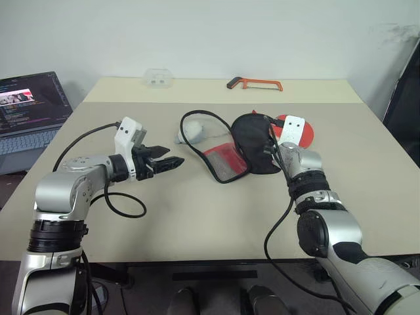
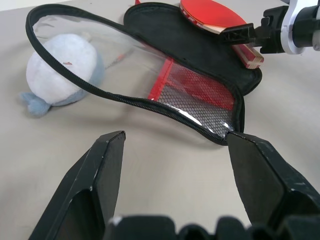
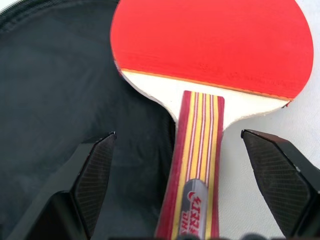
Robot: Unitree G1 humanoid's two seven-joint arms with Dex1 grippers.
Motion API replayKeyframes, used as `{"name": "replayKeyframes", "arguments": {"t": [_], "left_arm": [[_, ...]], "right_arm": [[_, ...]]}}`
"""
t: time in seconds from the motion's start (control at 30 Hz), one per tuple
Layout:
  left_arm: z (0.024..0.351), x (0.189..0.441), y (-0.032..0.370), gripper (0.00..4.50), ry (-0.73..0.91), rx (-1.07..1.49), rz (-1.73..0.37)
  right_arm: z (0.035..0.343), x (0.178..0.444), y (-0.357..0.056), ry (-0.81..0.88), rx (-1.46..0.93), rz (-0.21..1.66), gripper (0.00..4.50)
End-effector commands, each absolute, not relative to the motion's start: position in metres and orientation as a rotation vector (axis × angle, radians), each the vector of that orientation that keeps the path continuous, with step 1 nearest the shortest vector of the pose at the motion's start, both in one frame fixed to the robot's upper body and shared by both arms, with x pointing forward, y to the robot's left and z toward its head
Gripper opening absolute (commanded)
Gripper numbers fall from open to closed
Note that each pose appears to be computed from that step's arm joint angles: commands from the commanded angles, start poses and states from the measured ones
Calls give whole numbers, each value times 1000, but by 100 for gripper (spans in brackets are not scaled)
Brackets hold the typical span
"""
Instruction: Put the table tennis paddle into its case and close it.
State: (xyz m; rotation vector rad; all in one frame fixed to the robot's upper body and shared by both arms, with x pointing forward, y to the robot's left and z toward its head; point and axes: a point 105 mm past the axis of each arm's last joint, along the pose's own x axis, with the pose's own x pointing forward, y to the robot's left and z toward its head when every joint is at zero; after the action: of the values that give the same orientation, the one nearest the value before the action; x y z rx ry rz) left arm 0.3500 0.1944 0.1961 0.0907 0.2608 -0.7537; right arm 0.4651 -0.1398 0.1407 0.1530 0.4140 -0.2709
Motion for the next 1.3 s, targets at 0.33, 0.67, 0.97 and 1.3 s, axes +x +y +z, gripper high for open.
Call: {"name": "replayKeyframes", "arguments": {"t": [0.33,0.67,0.97,1.3], "left_arm": [[211,342,188,349,203,103,-766],[212,340,189,349,205,105,-758],[212,340,193,349,208,112,-745],[212,342,194,349,210,113,-746]], "right_arm": [[141,472,-158,340,112,-361,331],[154,476,-156,299,110,-360,124],[186,482,-157,218,121,-356,124],[207,485,-120,198,134,-180,124]]}}
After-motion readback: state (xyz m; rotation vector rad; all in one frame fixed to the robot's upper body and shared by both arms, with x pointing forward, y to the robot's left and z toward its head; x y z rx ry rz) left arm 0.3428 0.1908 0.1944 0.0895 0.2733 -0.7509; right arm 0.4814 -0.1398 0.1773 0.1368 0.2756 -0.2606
